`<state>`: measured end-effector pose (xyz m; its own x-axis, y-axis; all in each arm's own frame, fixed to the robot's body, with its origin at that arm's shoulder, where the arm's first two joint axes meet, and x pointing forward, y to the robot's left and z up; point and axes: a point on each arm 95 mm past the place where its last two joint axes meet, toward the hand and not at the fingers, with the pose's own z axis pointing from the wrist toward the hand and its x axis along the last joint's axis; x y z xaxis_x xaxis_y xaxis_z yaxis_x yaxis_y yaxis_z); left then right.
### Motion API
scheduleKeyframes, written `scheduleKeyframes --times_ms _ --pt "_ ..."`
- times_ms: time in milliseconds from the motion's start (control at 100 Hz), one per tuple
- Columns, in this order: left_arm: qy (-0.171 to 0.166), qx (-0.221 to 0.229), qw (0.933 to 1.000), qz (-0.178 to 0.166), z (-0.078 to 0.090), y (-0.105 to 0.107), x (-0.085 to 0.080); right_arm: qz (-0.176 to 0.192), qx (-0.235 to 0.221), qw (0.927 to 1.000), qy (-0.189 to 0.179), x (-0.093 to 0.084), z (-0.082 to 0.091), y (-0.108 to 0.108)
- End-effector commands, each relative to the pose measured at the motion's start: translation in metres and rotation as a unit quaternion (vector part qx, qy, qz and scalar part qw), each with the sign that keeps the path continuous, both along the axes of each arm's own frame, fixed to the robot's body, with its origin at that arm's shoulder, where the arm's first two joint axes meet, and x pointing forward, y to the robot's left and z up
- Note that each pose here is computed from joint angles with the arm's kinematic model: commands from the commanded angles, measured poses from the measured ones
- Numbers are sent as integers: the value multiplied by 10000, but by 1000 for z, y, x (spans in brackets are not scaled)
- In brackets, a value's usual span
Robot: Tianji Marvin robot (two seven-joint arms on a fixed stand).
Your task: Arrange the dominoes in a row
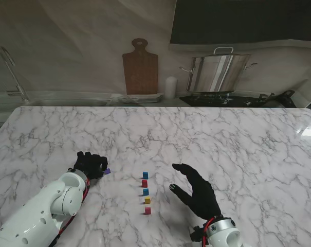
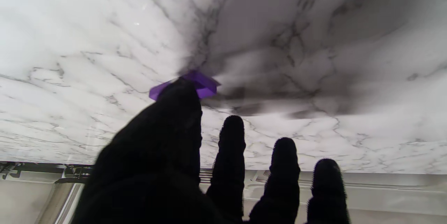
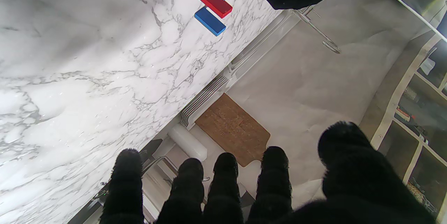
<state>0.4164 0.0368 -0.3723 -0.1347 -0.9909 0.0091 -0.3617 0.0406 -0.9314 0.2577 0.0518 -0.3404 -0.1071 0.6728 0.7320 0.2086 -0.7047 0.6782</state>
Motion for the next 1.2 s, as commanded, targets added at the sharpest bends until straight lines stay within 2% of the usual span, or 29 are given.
scheduleKeyframes --times_ms 0,420,870,1190 --pt "104 13 9999 -47 -7 -1 -4 -18 4 10000 29 -1 0 0" --pt "-105 -294 9995 -45 2 -1 -9 4 -6 10000 36 -2 0 0" --pt "12 -152 9998 -88 -13 -6 -12 3 -8 10000 26 -2 -1 0" --pt "53 -52 9999 -91 -15 -6 -14 6 -7 10000 33 -2 -1 1"
